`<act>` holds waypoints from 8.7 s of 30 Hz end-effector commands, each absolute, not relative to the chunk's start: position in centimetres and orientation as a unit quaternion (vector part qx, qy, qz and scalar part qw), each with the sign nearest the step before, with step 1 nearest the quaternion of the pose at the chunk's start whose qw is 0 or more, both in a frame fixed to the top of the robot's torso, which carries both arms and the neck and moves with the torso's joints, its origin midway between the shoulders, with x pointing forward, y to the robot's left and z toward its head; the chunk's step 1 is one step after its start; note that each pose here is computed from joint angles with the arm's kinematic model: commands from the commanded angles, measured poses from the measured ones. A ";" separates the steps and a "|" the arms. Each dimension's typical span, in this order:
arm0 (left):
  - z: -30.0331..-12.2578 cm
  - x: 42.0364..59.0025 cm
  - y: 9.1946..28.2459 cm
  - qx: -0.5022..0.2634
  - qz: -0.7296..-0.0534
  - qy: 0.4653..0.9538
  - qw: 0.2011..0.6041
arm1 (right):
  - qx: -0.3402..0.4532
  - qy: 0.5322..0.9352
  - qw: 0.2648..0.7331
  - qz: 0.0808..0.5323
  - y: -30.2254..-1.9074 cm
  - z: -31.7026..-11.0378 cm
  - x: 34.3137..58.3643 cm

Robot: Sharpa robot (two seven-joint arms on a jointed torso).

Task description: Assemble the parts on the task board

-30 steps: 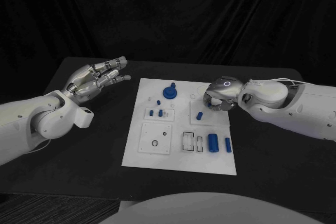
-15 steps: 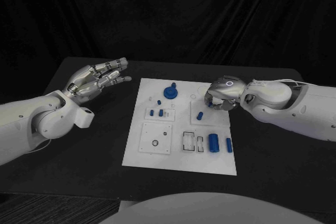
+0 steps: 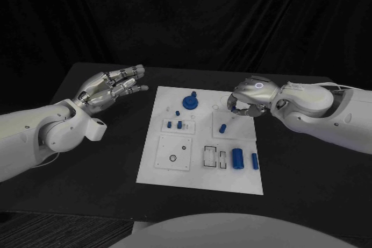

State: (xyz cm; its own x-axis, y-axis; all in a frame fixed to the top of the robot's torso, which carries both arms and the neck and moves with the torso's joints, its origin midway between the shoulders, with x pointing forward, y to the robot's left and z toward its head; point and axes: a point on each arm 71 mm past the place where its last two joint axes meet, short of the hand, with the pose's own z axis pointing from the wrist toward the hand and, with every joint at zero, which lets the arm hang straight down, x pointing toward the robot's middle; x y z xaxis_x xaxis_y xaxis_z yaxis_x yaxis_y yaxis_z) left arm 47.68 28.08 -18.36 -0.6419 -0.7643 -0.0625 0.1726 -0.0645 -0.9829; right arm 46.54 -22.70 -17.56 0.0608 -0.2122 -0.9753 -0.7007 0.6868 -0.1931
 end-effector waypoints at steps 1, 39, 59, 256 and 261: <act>-18.4 47.6 27.9 -0.250 -0.691 0.590 0.334 | -0.342 0.642 0.658 0.194 -22.1 -16.3 46.2; -18.5 47.9 26.6 -0.244 -0.697 0.591 0.325 | -0.425 0.623 0.573 0.322 -8.1 -18.8 41.4; -18.5 48.0 26.5 -0.247 -0.691 0.595 0.328 | -0.423 0.635 0.560 0.323 -7.7 -20.2 41.2; -20.0 47.8 25.9 -0.253 -0.685 0.621 0.284 | -0.280 0.727 0.567 0.266 -19.3 -21.4 43.9; -20.2 47.7 25.9 -0.254 -0.684 0.622 0.283 | -0.278 0.720 0.575 0.272 -19.2 -21.2 43.7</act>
